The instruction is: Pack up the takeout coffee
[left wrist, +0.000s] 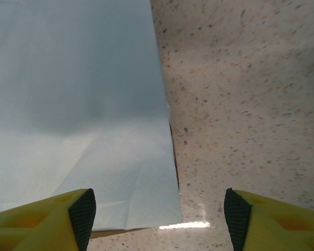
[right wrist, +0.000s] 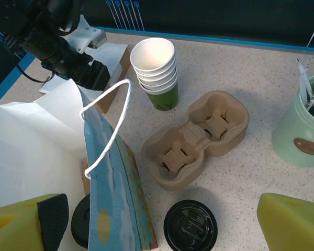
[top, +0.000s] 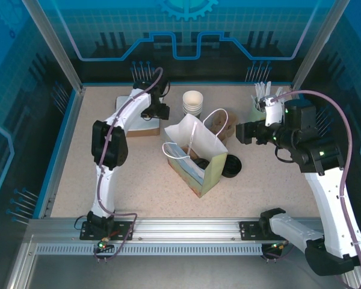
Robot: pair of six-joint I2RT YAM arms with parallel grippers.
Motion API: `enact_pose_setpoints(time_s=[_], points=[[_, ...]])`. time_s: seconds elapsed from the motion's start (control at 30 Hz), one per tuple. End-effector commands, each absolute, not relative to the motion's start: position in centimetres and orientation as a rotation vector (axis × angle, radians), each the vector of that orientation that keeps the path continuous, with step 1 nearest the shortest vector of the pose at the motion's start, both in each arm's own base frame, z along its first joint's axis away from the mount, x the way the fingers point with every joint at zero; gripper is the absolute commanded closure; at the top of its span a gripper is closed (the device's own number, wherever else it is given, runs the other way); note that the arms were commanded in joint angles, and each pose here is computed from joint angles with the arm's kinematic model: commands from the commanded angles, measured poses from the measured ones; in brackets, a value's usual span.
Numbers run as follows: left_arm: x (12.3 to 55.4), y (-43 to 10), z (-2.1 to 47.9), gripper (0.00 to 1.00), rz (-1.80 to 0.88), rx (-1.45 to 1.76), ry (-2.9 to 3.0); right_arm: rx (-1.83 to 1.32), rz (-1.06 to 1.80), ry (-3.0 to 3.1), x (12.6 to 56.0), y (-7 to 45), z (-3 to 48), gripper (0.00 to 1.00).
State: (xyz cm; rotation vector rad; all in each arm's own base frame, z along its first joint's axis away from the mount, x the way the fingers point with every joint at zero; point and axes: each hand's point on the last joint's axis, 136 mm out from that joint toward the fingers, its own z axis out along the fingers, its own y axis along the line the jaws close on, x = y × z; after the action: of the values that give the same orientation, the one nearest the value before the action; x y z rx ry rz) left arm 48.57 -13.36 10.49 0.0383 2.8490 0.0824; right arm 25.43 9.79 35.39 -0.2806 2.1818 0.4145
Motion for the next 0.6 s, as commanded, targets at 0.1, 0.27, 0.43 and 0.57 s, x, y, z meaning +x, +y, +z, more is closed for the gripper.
enact_pose_setpoints(time_s=[0.1, 0.27, 0.43, 0.57], points=[[48.0, -12.0, 9.4, 0.35, 0.261, 0.079, 2.889, -0.277, 0.424, 2.167, 25.7, 9.5, 35.4, 0.05], [48.0, -12.0, 8.5, 0.39, 0.266, 0.081, 2.906, -0.273, 0.446, 2.176, 25.9, 9.7, 35.1, 0.05], [48.0, -12.2, 8.2, 0.41, 0.253, 0.076, 2.912, -0.271, 0.461, 2.184, 25.9, 9.8, 34.8, 0.05], [48.0, -12.4, 8.2, 0.40, 0.241, 0.069, 2.911, -0.267, 0.467, 2.190, 25.9, 9.8, 34.6, 0.05]])
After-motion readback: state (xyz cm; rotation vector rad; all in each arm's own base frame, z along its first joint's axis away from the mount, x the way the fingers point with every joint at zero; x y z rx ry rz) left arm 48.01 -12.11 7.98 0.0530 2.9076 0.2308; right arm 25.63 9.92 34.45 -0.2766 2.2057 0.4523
